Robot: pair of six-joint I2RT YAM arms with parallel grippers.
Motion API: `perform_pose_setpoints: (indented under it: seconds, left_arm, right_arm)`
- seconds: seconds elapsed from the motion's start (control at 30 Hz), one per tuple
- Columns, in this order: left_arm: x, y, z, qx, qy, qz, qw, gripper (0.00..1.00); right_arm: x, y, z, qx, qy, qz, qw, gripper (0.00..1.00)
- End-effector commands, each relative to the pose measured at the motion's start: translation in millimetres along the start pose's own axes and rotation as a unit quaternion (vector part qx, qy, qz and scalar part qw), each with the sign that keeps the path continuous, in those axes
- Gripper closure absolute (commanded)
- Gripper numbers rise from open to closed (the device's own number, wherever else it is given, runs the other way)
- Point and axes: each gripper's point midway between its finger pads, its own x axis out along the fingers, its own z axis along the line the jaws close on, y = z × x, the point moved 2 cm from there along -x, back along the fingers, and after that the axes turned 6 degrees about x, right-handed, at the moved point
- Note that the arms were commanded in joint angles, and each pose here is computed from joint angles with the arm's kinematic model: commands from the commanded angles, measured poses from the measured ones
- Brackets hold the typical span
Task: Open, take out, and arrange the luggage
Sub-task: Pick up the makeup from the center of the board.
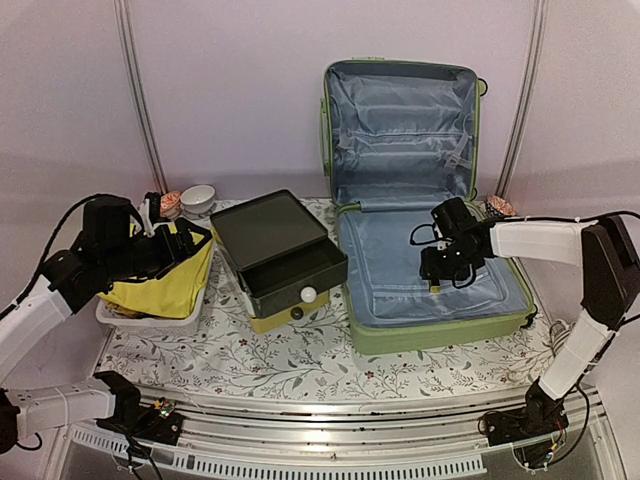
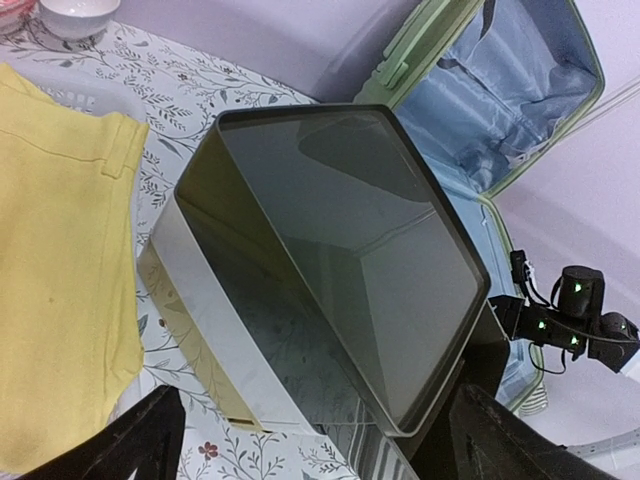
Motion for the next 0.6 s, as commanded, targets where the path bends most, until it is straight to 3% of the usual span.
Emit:
perform_pose_setpoints:
  seconds: [0.0, 0.2, 0.3, 0.47, 0.57]
  left_arm:
    - [-3, 3, 4, 0.007, -0.004, 0.005, 1.000, 0.05]
    - [-2, 6, 8, 0.013, -0.013, 0.007, 1.000, 0.06]
    - [0, 8, 10, 0.016, -0.019, 0.011, 1.000, 0.06]
    - [0, 9, 12, 0.019, -0.022, 0.015, 0.999, 0.06]
    - [0, 7, 9, 0.018, -0.016, 0.013, 1.000, 0.06]
  right_arm:
    - [9, -11, -5, -0.009, 0.026, -0.014, 1.000, 0.39]
    - [24, -1, -6, -0.019, 0.030, 0.005, 0.999, 0.47]
    - [23, -1, -4, -0.023, 0.023, 0.004, 0.999, 0.58]
    - [-1, -18, 6, -0.045, -0.008, -0.037, 0.998, 0.73]
    - [-26, -30, 22, -0.079, -0.045, -0.072, 0.993, 0.74]
